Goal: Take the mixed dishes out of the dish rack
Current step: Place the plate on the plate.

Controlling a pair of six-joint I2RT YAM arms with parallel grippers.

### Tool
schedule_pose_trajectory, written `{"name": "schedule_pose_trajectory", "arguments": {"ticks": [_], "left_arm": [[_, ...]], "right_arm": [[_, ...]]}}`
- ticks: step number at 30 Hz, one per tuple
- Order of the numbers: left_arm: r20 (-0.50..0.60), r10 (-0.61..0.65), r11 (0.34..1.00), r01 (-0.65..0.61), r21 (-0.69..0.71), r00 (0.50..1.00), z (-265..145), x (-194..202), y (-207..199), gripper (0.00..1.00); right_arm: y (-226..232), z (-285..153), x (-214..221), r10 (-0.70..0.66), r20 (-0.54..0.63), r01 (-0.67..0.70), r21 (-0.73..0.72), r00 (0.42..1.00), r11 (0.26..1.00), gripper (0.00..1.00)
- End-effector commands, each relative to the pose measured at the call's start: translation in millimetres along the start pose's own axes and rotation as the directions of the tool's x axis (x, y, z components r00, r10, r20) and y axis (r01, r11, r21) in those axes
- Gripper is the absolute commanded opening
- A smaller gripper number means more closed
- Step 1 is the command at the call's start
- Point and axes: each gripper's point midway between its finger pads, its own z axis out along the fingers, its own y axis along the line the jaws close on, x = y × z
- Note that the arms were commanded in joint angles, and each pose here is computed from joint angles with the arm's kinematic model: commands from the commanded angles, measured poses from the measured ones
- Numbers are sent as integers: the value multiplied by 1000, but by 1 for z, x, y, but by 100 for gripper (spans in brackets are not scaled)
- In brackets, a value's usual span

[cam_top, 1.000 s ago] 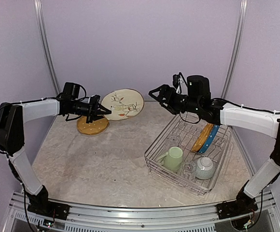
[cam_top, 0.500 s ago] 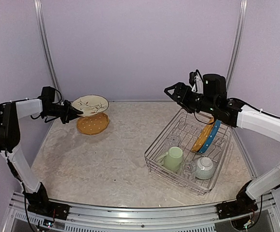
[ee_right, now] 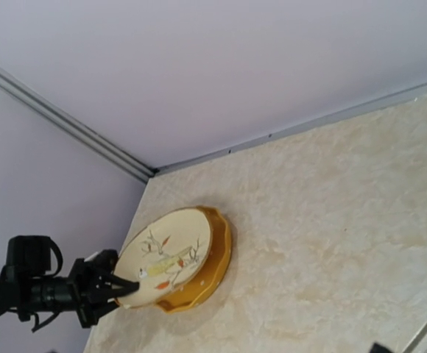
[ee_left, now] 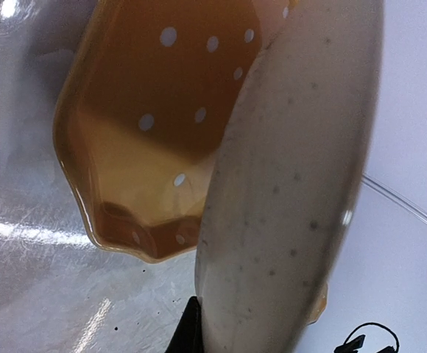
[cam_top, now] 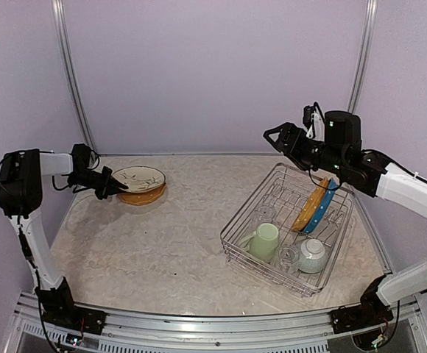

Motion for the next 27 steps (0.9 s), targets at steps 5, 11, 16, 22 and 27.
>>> {"name": "schedule_pose_trajectory", "arguments": {"ticks": [5, 11, 16, 22, 27], "left_arm": [[-10, 109, 990, -108, 87, 994, -1, -14, -32, 0], [-15, 99, 993, -97, 72, 995, 4, -15, -27, 0], [-24, 93, 994, -92, 59, 995, 8, -15, -25, 0], [-20, 84, 996, -83, 36, 996, 10, -15, -21, 21], [0, 77, 997, -77, -7, 997, 8, -19, -14, 32]], "right_arm": [[-15, -17, -4, -21, 26, 19, 57, 999, 998, 88], [-15, -21, -7, -30, 33, 28, 63, 999, 998, 88], [-16, -21, -6, -34, 30, 32, 65, 999, 997, 88], [-16, -21, -6, -34, 26, 33, 63, 999, 997, 88], [-20, -22, -4, -35, 22, 33, 74, 999, 997, 88]]}}
